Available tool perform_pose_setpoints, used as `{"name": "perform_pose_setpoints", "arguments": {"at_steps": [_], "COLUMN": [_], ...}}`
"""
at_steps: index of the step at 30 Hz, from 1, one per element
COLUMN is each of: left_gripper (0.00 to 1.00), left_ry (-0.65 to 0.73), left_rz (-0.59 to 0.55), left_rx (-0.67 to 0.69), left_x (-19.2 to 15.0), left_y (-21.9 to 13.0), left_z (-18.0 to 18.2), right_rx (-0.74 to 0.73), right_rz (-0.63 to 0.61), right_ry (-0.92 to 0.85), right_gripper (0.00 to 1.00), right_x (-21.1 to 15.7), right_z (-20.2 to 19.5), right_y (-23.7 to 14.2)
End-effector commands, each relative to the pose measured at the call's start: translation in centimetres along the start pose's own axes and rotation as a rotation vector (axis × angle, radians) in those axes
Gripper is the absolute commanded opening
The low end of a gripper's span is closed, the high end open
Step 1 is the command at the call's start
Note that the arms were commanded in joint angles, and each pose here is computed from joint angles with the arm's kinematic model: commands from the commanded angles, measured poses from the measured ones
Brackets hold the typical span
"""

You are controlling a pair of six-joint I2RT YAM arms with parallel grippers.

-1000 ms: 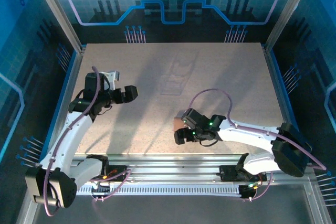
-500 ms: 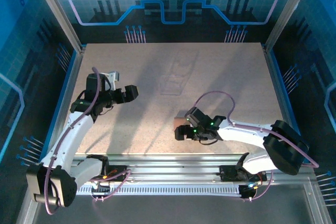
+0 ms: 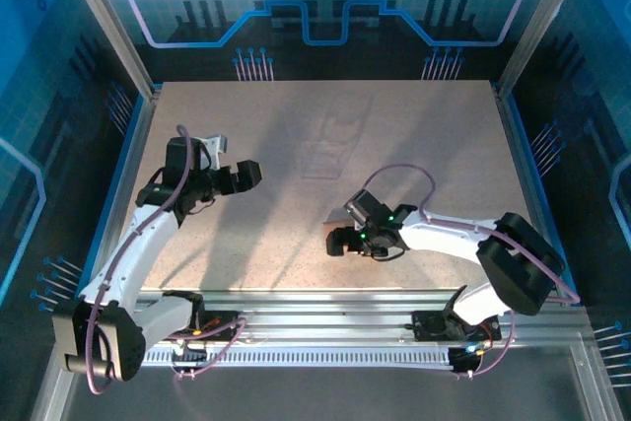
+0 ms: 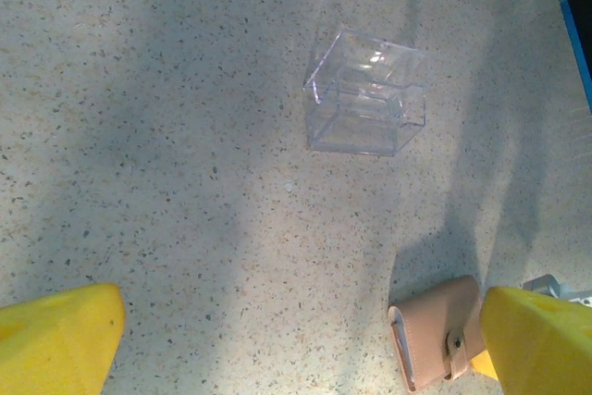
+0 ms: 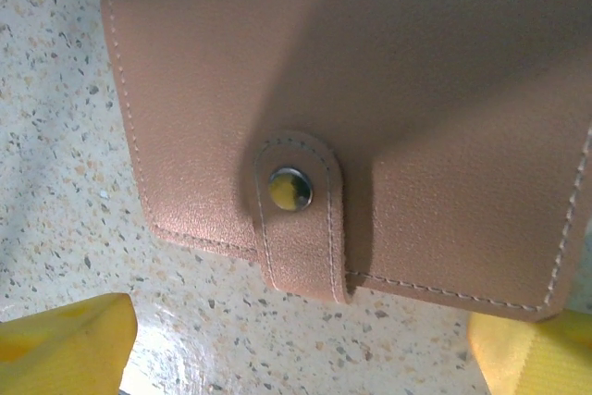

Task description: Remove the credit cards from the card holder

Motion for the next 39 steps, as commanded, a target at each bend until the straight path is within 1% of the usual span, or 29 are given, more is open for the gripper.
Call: {"name": "perform_pose_setpoints", "arguments": {"at_steps": [1, 7, 12, 13, 17, 29, 35, 39], "left_gripper": [0.99, 0.99, 0.99, 0.99, 0.99, 0.99, 0.99, 0.96], "left_ry": [-0.03, -0.03, -0.034, -0.034, -0.028, -0.026, -0.078, -0.114], "left_rz": [0.039, 0.04, 0.043, 0.046, 0.047, 0.048, 0.105, 0.163], "left_rx": [-0.02, -0.014, -0.016, -0.016, -0.013, -0.013, -0.03, -0.037], "left_x": [-0.4, -0.5, -0.5, -0.5, -0.6, -0.9, -2.0, -2.9], "left_y": [0.7, 0.7, 0.7, 0.8, 0.6, 0.3, 0.9, 2.0], "left_z": [0.3, 0.4, 0.4, 0.4, 0.3, 0.1, 0.0, 0.1], "right_rx": [-0.014, -0.072, -0.063, -0.05, -0.024, -0.04, 0.015, 0.088], "right_rz": [-0.057, -0.027, -0.019, -0.039, -0.051, -0.052, -0.057, -0.069], "right_ry": [-0.045, -0.036, -0.039, -0.044, -0.059, -0.138, -0.185, -0.214], "right_gripper": [0.94, 0.92, 0.92, 0.92, 0.92, 0.91, 0.91, 0.89], "right_x": [2.4, 2.8, 3.2, 3.9, 4.9, 7.4, 8.3, 8.6], "right_z": [0.4, 0.4, 0.5, 0.9, 1.6, 3.4, 5.1, 6.4], "right_y": [-0.1, -0.5, 0.2, -0.1, 0.3, 1.7, 2.8, 3.4]}}
Point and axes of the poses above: each hand's point on the last joint's axis, 136 mm out from that joint toward the fingers, its own y axis out along the fingers, its own z axis along the line the jaws close on, x = y × z, the point moved 10 cm from there along -y, back along the fingers, and after that the axes turned 14 degrees about -y, right-handed, at the moved point
